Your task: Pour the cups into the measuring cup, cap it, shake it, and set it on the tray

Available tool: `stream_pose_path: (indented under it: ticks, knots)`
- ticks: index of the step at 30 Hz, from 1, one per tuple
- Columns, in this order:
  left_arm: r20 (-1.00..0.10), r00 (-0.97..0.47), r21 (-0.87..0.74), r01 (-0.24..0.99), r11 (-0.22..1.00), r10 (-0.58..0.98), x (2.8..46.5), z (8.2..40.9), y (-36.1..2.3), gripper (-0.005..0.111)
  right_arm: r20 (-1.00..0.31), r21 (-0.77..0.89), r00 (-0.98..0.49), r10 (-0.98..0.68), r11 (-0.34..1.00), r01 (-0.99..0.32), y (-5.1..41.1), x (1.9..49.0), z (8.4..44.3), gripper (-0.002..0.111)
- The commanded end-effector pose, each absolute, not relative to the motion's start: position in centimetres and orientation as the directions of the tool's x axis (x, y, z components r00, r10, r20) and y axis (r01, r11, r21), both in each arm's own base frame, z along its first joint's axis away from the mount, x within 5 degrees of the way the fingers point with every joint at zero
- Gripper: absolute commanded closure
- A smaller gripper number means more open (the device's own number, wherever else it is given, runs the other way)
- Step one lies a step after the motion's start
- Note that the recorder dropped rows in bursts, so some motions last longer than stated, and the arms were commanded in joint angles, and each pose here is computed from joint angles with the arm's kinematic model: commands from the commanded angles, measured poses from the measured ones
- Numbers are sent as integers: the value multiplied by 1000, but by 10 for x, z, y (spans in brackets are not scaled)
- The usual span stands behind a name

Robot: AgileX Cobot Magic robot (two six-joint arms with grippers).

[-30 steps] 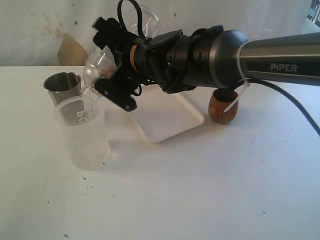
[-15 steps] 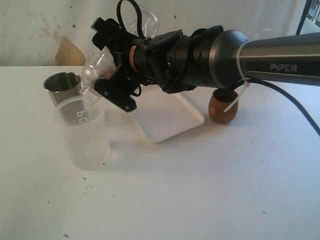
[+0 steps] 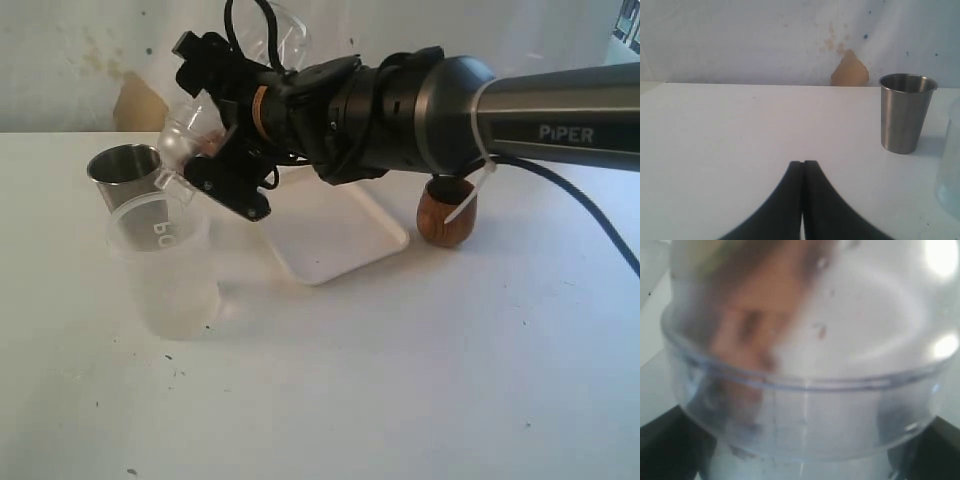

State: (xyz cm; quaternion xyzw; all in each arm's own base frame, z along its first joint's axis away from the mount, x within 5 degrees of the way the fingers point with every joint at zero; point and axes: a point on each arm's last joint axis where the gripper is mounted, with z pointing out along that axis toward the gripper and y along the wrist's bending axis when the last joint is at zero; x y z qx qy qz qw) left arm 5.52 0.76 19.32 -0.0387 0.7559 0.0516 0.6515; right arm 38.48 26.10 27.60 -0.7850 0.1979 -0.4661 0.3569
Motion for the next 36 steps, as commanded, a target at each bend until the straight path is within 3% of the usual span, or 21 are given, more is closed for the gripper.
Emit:
stream_pose_path:
  ticks: [1, 36]
  knots:
    - [-989, -147, 23, -124, 992, 5, 55, 192, 7, 107, 601, -749, 472, -644, -661, 52, 262, 382, 289, 108]
    - [-989, -147, 23, -124, 992, 5, 55, 192, 7, 107, 629, -726, 470, -619, -684, 71, 264, 381, 289, 108]
